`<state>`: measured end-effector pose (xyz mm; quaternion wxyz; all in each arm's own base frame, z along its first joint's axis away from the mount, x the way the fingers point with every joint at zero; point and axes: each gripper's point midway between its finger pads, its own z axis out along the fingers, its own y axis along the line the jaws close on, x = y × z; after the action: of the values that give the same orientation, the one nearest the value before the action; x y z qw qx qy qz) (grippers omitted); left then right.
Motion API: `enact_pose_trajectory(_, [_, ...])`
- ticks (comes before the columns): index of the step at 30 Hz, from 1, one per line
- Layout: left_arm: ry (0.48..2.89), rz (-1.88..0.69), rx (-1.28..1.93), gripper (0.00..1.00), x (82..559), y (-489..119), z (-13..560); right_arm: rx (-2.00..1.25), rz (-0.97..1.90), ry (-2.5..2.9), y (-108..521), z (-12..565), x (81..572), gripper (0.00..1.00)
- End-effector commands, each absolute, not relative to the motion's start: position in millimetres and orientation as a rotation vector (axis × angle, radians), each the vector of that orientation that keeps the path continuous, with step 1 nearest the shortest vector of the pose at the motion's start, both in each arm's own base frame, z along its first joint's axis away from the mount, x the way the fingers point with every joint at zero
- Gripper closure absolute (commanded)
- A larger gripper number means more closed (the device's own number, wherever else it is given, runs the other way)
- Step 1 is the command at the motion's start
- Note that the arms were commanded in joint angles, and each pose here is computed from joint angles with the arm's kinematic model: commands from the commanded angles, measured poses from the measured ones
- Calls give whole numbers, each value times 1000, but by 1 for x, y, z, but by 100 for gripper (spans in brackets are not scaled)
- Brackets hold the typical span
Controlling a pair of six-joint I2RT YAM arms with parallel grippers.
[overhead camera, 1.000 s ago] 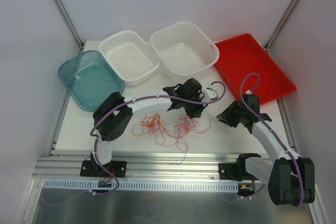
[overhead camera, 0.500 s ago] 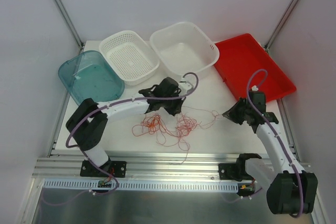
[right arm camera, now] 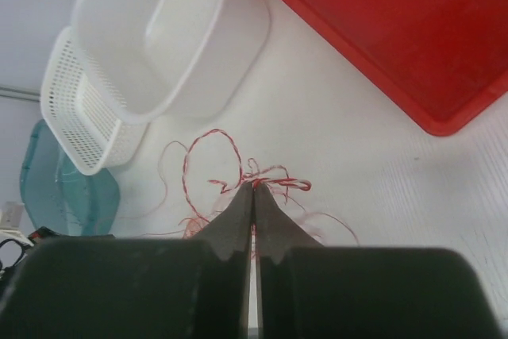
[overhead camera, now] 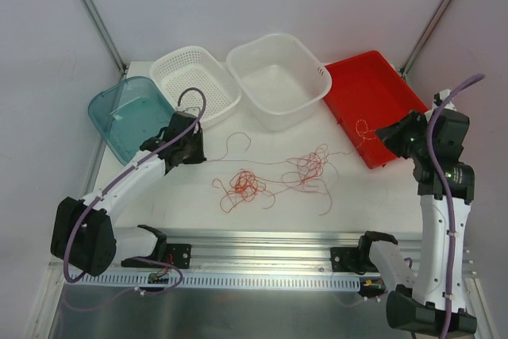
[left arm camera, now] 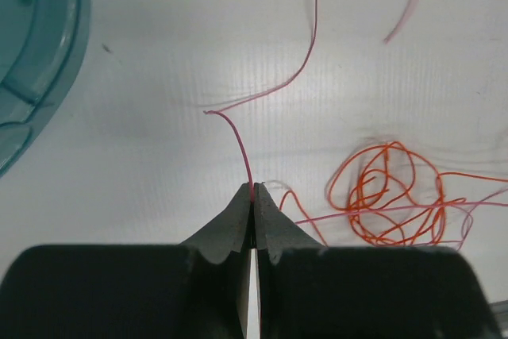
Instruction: Untangle the cables
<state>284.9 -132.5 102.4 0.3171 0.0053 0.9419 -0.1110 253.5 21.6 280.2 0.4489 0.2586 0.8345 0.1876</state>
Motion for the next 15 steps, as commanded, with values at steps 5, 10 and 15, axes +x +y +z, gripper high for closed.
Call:
enact_pose_trajectory(5, [2535,-165,-124,100,268,-101,106,451,583,1899,40,381,247,99])
enact_pose_trajectory(10, [2539,-323,-75,100,264,-122,114,275,859,1868,84,416,254,99])
enact_pose_trajectory(15, [2433,-610,108,82,259,-169,144,168,877,1978,120,386,255,99])
